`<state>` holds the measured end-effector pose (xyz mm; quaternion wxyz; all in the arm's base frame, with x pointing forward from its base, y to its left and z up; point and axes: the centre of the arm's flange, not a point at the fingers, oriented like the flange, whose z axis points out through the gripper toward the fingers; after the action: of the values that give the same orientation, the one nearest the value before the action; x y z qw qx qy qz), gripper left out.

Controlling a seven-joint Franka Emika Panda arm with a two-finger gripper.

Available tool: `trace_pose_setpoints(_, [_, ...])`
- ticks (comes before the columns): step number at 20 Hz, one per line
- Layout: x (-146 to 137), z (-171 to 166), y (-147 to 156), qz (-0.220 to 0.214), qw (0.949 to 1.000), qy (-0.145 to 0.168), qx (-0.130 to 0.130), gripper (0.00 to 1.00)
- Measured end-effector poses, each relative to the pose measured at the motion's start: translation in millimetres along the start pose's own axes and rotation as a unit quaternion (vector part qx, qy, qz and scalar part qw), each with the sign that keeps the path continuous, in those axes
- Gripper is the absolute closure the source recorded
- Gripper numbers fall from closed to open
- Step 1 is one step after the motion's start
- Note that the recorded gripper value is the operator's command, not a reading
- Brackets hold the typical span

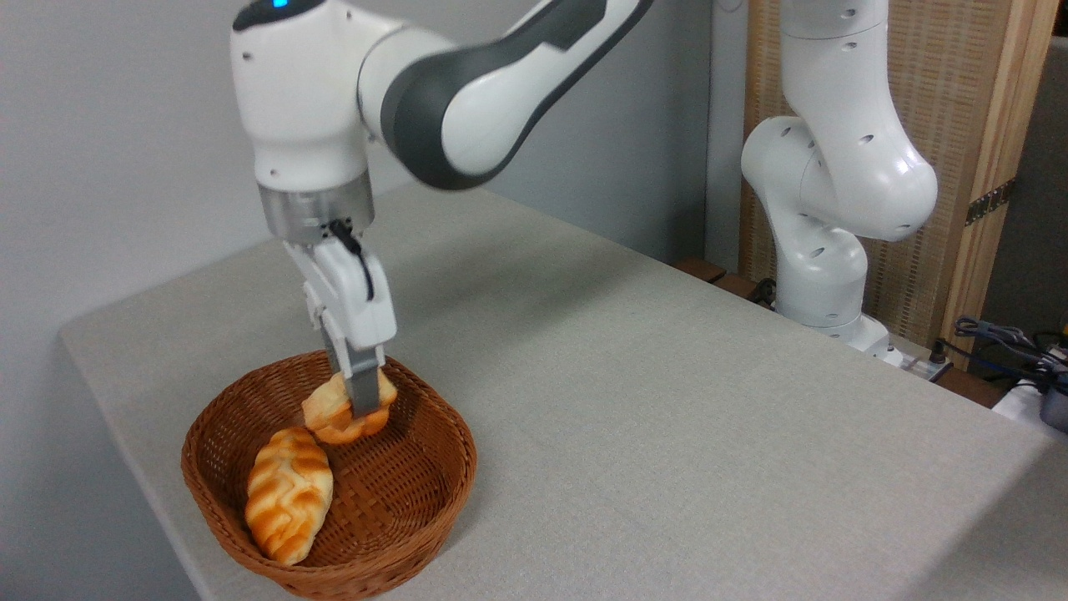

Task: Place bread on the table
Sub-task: 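Lift the bun up out of the basket, then move the bun beside the basket and lower it onto the table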

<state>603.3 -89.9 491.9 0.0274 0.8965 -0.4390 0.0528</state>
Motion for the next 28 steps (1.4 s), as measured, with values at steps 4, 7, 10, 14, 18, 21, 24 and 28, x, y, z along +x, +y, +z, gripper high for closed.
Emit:
trace_pose_setpoints(4, [-21.6,-32.6,-0.1,-0.018,0.9997,-0.004,-0.017,0.76])
trace_pose_setpoints(7, [-39.7,-49.1,6.2,-0.026,0.9986,-0.023,-0.04,0.75])
trace_pose_setpoints(10, [-49.7,-51.3,17.8,-0.025,0.9959,-0.051,-0.071,0.73])
trace_pose_setpoints(14, [-58.3,-34.5,28.7,-0.024,0.9899,-0.087,-0.11,0.7])
trace_pose_setpoints(18, [-60.2,-15.0,38.1,-0.02,0.9857,-0.106,-0.13,0.17])
trace_pose_setpoints(21, [-59.9,-3.2,43.0,-0.017,0.9834,-0.116,-0.139,0.0])
trace_pose_setpoints(24, [-56.0,6.4,48.3,-0.011,0.9816,-0.123,-0.146,0.0])
trace_pose_setpoints(28, [-45.9,22.4,56.3,0.001,0.9786,-0.135,-0.156,0.0])
